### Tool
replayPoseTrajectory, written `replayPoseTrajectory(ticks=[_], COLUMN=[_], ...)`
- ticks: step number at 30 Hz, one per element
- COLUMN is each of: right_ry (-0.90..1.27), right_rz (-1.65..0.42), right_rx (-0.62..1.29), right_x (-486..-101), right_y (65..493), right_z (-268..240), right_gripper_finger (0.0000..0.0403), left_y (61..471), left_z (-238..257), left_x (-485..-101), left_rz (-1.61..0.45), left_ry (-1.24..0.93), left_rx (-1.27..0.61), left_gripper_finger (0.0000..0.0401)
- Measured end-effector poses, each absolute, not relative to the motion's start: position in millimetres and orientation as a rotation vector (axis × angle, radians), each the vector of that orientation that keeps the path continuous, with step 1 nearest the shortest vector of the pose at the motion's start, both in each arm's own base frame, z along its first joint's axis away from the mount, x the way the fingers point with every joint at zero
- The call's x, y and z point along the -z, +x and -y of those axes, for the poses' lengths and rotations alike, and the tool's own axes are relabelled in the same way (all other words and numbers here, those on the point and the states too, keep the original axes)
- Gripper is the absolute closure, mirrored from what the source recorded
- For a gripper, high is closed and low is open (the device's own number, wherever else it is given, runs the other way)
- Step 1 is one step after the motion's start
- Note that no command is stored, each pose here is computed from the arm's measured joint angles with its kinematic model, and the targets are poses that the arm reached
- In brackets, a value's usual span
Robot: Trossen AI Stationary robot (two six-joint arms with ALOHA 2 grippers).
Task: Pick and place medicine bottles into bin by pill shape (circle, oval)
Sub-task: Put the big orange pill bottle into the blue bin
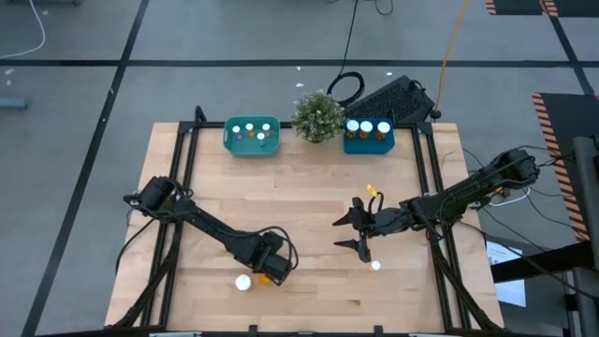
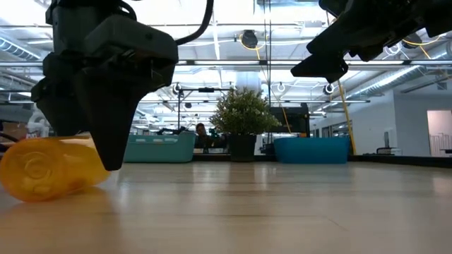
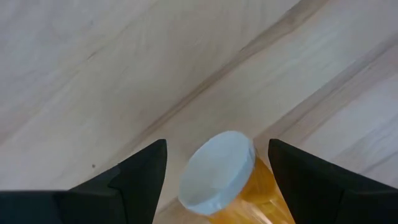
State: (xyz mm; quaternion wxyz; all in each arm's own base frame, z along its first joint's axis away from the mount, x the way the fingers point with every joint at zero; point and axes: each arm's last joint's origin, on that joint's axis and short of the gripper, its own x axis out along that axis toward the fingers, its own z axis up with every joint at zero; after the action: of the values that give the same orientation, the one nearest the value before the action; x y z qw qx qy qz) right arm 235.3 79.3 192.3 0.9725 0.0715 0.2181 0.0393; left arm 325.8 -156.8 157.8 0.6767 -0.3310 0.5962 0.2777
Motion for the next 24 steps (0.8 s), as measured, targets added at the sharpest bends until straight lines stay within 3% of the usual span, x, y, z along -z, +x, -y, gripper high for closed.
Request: replayPoseTrajectory(ticks=[14,21,24], right_ry=[0.141,0.079,0.062], right_rz=[-0.442,-0.443,-0.466], right_rx=[-0.082,-0.096,-0.099], right_x=[-192.2,-191.8,-189.8], right_y=[235.2,235.1,234.1], right_z=[-79.3,-79.2,-78.9], right_gripper_finger=[0.0133,0.0133,0.0133], left_y=[328.4,323.4,316.2], left_z=[134.4,126.9,130.3], left_x=[-158.7,-189.4,-208.4], left_rz=[-1.359,-1.307,-1.294], left_ry=[-0.829,-0.847,-0.747], left_rx=[-0.763,-0.687,-0.544], left_gripper_finger=[0.0121,0.0121,0.0121])
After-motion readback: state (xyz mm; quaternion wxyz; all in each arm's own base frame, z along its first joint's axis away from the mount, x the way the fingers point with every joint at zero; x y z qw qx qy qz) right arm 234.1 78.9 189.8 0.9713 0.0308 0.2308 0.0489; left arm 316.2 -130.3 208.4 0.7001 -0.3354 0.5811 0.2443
